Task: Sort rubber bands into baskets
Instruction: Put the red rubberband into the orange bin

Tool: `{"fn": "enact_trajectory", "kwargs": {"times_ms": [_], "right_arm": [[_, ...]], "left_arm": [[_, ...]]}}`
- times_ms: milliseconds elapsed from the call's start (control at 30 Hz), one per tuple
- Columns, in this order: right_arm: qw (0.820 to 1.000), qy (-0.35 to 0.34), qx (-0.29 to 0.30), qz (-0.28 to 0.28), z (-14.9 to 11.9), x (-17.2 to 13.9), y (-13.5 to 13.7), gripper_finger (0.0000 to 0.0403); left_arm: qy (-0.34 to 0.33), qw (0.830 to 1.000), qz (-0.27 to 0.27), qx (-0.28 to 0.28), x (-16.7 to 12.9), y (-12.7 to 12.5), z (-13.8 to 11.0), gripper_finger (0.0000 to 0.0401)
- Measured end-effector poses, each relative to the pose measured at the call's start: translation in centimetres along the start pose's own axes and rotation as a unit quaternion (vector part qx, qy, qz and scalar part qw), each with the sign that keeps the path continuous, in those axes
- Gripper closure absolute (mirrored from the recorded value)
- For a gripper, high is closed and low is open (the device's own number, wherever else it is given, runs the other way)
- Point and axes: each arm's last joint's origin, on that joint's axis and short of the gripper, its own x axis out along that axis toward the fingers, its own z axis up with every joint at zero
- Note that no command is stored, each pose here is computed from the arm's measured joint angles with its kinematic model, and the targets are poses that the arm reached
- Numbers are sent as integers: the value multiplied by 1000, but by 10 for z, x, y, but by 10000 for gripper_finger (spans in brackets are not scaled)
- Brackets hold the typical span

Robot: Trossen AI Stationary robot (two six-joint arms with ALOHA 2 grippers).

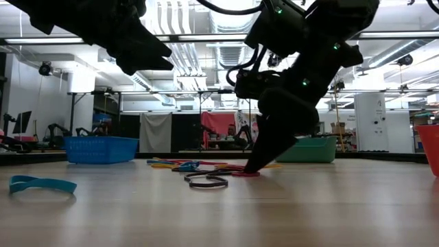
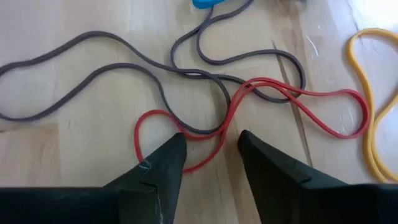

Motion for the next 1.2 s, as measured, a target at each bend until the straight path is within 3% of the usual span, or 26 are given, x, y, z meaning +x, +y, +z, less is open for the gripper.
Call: {"fn": "enact_trajectory", "kwargs": {"times_ms": [167, 400, 667, 967, 1200], "right_arm": [[1000, 3, -21, -2, -3, 1, -1, 271], [999, 9, -44, -8, -5, 1, -2, 383], [997, 31, -69, -21, -6, -16, -5, 394], [989, 68, -58, -113, -8, -67, -20, 394], [994, 34, -43, -99, -3, -69, -18, 385]], "left_arm": [[0, 1000, 0, 0, 0, 0, 0, 178], [1, 1000, 0, 0, 0, 0, 0, 178], [3, 1000, 1, -1, 0, 0, -2, 178], [4, 1000, 1, -1, 0, 0, -2, 178], [3, 1000, 1, 1, 0, 0, -2, 178]]}}
